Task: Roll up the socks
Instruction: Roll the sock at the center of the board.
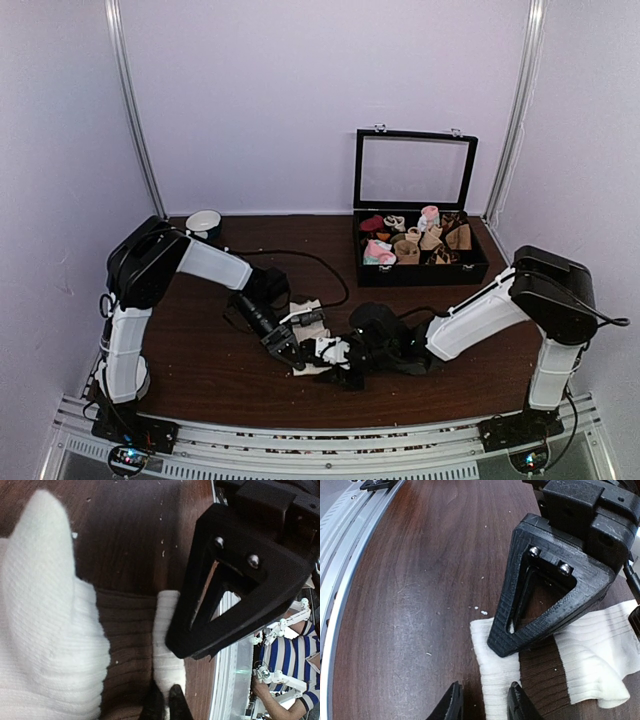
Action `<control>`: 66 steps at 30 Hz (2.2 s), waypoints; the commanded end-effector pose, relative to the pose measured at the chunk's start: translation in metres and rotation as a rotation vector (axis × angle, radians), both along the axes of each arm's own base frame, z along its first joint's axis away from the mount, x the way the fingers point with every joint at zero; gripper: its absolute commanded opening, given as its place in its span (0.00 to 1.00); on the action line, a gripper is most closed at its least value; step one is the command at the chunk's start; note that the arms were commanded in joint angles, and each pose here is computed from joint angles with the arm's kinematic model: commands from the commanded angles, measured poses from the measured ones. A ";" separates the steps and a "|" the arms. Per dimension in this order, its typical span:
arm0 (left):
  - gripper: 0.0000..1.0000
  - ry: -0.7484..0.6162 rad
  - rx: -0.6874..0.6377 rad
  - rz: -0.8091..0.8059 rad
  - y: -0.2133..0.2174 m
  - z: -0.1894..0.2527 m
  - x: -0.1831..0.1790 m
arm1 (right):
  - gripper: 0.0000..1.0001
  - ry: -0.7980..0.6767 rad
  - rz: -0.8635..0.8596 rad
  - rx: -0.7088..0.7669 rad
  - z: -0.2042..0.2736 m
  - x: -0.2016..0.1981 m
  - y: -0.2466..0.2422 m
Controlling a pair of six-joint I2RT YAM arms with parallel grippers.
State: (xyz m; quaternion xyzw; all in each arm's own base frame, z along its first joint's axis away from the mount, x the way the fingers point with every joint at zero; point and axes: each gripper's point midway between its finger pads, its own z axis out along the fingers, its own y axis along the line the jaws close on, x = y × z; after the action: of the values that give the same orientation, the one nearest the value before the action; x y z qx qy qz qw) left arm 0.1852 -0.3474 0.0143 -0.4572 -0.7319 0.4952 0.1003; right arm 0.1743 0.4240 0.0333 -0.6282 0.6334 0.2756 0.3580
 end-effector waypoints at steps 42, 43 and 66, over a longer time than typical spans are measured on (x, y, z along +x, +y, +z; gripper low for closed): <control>0.52 -0.969 -0.095 -0.181 0.009 0.030 0.009 | 0.00 1.189 -0.469 -0.168 -0.048 0.015 0.005; 0.52 -0.977 -0.093 -0.190 0.008 0.029 0.008 | 0.00 1.196 -0.472 -0.167 -0.049 0.015 0.005; 0.00 -0.712 0.051 -0.270 0.012 -0.022 -0.010 | 0.27 1.132 -0.534 -0.084 -0.032 0.029 -0.013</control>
State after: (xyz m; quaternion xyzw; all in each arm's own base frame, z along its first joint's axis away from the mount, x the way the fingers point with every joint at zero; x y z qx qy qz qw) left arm 0.1932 -0.3466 0.0201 -0.7118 -0.6359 0.2483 -0.1652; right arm 0.1993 0.4384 0.0304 -0.2433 0.8329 0.4970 -0.0133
